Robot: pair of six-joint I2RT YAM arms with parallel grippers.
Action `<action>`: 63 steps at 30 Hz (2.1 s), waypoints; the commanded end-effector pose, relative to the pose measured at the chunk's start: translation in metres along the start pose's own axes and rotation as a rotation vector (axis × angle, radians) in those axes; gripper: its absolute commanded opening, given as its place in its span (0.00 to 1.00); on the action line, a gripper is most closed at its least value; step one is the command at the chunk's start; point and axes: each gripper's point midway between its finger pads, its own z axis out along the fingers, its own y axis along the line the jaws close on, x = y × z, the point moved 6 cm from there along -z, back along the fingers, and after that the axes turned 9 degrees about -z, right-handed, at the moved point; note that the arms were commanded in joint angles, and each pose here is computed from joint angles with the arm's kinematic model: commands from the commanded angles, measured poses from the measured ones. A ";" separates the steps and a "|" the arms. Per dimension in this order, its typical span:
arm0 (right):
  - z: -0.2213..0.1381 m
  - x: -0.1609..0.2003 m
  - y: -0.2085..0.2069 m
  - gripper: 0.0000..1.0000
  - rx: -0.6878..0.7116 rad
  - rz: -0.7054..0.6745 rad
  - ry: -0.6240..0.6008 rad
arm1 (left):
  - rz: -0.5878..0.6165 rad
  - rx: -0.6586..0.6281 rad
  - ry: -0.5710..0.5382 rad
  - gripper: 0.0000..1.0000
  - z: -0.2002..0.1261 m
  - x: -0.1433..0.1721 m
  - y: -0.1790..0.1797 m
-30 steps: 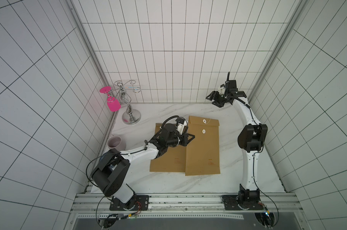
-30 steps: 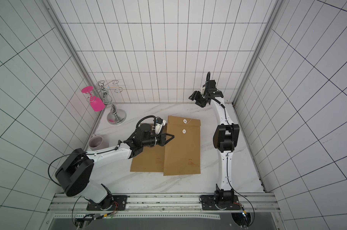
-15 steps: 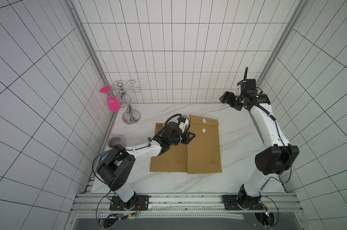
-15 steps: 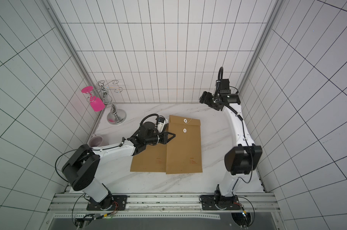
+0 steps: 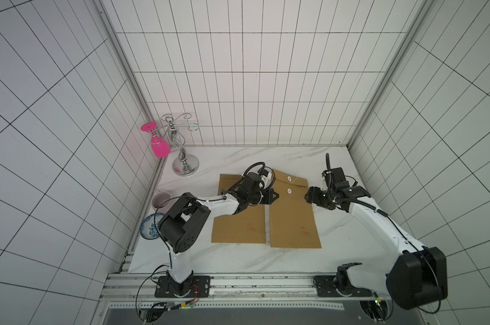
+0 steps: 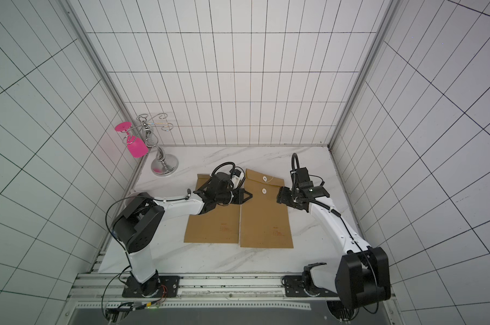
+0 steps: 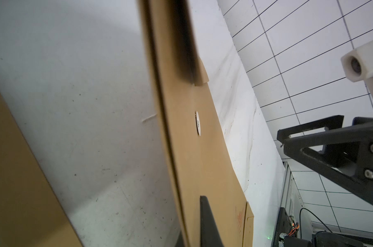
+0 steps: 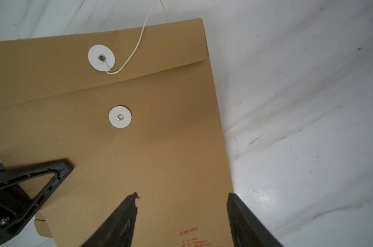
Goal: Open the file bag
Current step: Place the file bag at the center of the board.
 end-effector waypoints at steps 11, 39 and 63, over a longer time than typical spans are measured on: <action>0.051 0.023 0.010 0.61 -0.067 0.027 0.054 | -0.028 -0.100 -0.018 0.58 0.004 -0.007 0.009; 0.124 -0.040 0.011 0.34 0.023 -0.123 -0.118 | 0.109 -0.411 0.069 0.00 0.028 0.083 0.004; 0.138 -0.107 0.022 0.29 0.019 -0.129 -0.141 | 0.125 -0.441 0.136 0.00 0.023 0.096 0.035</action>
